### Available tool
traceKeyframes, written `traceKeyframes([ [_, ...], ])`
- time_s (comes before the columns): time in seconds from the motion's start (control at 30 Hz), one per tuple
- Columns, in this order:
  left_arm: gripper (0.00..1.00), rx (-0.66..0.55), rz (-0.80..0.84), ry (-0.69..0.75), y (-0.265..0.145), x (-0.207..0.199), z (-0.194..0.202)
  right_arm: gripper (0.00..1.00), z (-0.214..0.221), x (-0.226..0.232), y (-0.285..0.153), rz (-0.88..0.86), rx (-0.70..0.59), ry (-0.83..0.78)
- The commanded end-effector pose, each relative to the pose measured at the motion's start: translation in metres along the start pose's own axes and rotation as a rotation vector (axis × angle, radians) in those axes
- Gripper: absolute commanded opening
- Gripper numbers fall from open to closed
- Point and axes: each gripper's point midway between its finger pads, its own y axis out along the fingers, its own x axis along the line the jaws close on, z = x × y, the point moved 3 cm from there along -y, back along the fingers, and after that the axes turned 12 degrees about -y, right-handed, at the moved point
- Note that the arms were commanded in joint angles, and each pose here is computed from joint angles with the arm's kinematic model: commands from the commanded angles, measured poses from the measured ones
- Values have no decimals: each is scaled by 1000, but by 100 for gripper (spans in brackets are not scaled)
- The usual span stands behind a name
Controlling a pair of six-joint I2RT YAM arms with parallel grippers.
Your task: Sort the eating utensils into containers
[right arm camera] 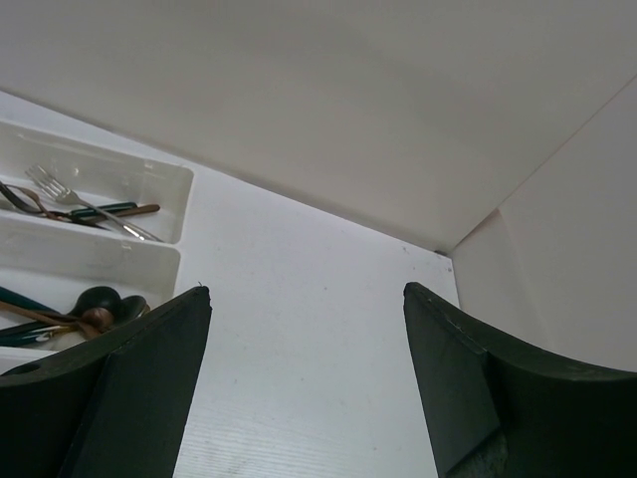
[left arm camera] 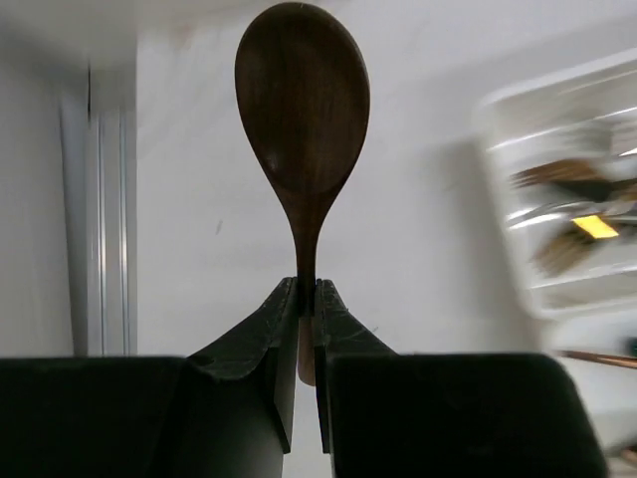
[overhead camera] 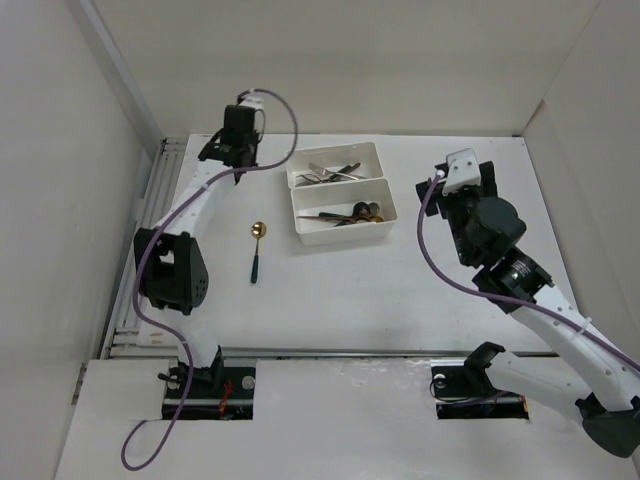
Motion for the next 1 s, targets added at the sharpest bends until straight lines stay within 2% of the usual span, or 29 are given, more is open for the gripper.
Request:
traceKeyframes([
  [0.0,0,-361,304,290,-83,-100,-73,83,-19,-17,-6,51,-59,69],
  [0.1,0,-340,412,427,-87,-149,-50,83,-15,-20,-11,62,-55,72],
  [0.13,0,-315,480,476,-86,-177,-32,83,-15,-24,-14,77,-56,80],
  [0.27,0,-241,579,584,-80,-218,9,83,-11,-28,-20,91,-58,106],
  [0.43,0,-206,571,710,-61,-228,53,83,-13,-37,-28,113,-74,134],
  [0.47,3,-209,559,724,-56,-228,56,83,-13,-37,-28,113,-74,134],
  [0.53,16,-206,550,744,-57,-229,61,83,-13,-37,-28,113,-74,134],
  [0.6,35,-176,530,722,-57,-225,63,83,-13,-37,-28,113,-74,134],
  [0.67,44,-162,516,691,-63,-220,62,83,-11,-32,-23,104,-61,123],
  [0.7,65,-160,507,655,-71,-215,57,83,-12,-31,-23,97,-67,122],
  [0.73,67,-162,509,632,-77,-213,54,83,-11,-29,-21,92,-61,117],
  [0.77,100,-175,513,604,-84,-211,48,83,-8,-26,-20,88,-55,111],
  [0.8,100,-176,484,522,-94,-197,36,83,-8,-22,-18,73,-55,105],
  [0.83,100,-174,461,513,-95,-186,31,83,-7,-19,-16,68,-48,98],
  [0.87,100,-139,448,383,-99,-178,26,83,-8,-17,-15,58,-55,98],
  [0.9,100,-91,431,303,-98,-166,23,83,-7,-14,-13,52,-47,101],
  [0.93,100,12,431,242,-105,-149,29,83,-7,-14,-13,52,-47,101],
  [0.97,100,92,378,147,-91,-118,32,83,-7,-13,-13,52,-47,115],
])
